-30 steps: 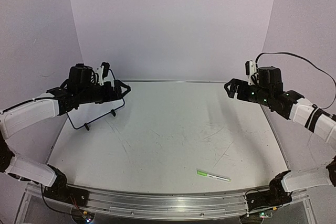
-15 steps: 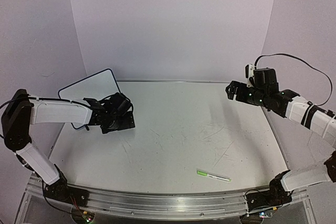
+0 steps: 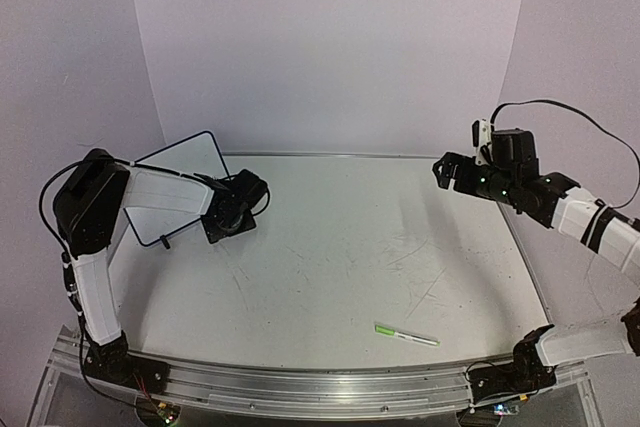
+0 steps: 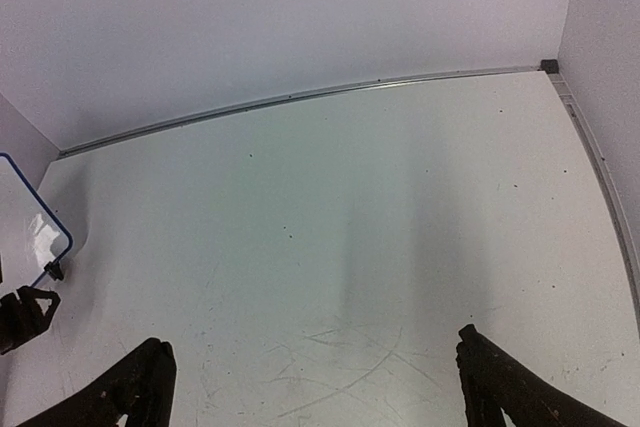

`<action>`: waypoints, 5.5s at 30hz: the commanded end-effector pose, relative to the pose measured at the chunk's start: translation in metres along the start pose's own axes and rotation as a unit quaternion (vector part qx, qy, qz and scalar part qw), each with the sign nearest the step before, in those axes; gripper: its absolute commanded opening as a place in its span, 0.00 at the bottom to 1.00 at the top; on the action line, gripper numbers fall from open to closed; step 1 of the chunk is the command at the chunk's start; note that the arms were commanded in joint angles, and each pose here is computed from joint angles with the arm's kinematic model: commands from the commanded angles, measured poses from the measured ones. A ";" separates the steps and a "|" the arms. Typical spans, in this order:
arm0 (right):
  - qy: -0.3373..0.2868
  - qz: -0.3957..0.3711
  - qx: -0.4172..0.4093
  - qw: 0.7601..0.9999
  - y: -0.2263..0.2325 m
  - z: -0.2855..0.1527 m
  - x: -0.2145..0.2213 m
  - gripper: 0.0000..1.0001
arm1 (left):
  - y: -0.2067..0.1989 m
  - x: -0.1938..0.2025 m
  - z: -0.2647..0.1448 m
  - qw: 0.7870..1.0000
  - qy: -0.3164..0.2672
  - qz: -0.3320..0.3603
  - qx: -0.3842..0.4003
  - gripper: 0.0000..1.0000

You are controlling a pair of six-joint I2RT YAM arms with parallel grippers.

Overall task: Write a sentence on the whiteboard
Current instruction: Move the whiteboard to the center of the board.

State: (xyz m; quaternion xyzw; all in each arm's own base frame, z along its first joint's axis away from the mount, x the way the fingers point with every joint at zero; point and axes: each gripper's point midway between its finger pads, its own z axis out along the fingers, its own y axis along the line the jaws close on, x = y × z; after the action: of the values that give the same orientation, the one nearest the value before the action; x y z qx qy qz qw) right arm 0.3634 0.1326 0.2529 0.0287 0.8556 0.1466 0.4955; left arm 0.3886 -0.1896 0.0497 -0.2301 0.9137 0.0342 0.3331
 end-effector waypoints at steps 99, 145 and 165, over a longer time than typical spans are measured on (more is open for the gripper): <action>0.024 0.030 0.003 0.999 -0.011 0.017 0.043 0.98 | -0.249 0.160 -0.090 0.965 -0.089 0.035 0.245 0.08; 0.111 0.009 -0.065 0.992 0.024 0.037 0.077 0.98 | -0.107 0.098 -0.040 0.950 0.039 0.231 0.204 0.46; 0.137 -0.004 -0.063 0.989 0.033 0.039 0.099 0.98 | -0.088 0.140 -0.052 0.958 0.039 0.217 0.180 0.05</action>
State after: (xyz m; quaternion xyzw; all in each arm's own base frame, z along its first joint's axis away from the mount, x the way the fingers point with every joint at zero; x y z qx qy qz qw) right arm 0.3436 0.1851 0.1557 -0.0186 0.9055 0.2030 0.3722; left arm 0.3324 -0.3195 0.0117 0.0206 0.9432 -0.0553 0.3268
